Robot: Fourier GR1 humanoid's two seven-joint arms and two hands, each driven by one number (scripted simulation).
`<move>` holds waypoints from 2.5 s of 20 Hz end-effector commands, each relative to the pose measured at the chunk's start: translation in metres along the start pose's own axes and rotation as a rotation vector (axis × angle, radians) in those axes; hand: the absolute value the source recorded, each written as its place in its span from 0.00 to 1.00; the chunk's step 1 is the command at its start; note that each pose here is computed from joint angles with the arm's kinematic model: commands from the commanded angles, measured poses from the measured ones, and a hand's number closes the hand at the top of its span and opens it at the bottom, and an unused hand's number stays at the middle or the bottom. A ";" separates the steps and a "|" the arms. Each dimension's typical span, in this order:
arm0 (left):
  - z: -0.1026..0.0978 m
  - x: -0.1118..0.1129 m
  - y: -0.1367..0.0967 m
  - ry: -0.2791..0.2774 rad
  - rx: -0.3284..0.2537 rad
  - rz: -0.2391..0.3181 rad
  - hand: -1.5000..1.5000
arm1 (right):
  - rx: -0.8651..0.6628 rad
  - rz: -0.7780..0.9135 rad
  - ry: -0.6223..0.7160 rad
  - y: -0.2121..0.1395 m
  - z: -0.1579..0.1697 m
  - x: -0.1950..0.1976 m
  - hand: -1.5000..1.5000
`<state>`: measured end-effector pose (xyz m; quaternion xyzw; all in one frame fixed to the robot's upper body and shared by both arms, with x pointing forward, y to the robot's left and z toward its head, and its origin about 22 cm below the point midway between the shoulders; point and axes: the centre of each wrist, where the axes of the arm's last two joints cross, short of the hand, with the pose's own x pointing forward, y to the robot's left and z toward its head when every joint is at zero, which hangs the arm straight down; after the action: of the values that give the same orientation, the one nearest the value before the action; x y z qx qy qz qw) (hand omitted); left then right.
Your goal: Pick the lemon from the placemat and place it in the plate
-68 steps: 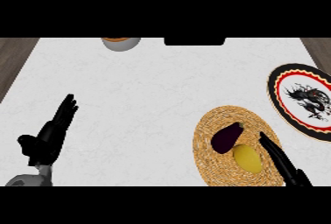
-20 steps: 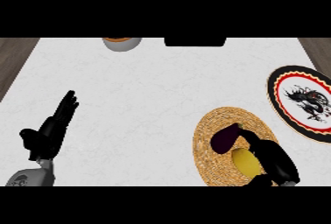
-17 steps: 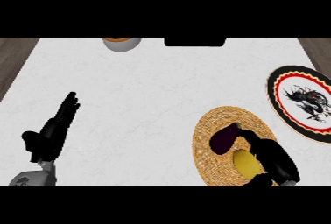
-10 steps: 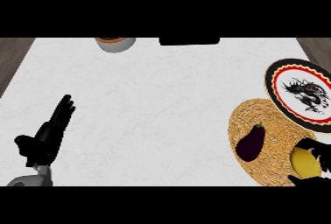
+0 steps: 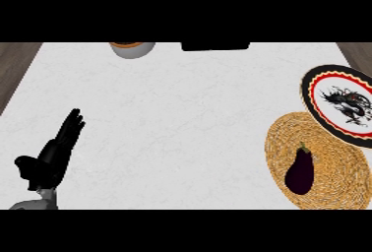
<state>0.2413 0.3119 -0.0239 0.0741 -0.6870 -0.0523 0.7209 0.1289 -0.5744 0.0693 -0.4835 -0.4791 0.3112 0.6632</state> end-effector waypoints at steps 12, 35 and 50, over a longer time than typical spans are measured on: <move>-0.009 0.003 -0.013 -0.001 -0.035 0.000 0.50 | -0.388 -0.089 -0.188 -0.100 0.003 -0.048 1.00; -0.030 0.009 -0.017 0.007 -0.047 0.002 0.50 | -0.169 -0.190 -0.339 -0.026 -0.132 0.092 1.00; -0.022 0.001 -0.011 -0.016 -0.052 0.003 0.50 | -0.166 -0.409 -0.106 0.032 -0.170 0.149 0.00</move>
<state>0.2604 0.2959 -0.0213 0.0619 -0.6890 -0.0727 0.7184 0.3385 -0.4924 0.0804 -0.4188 -0.6401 0.1752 0.6198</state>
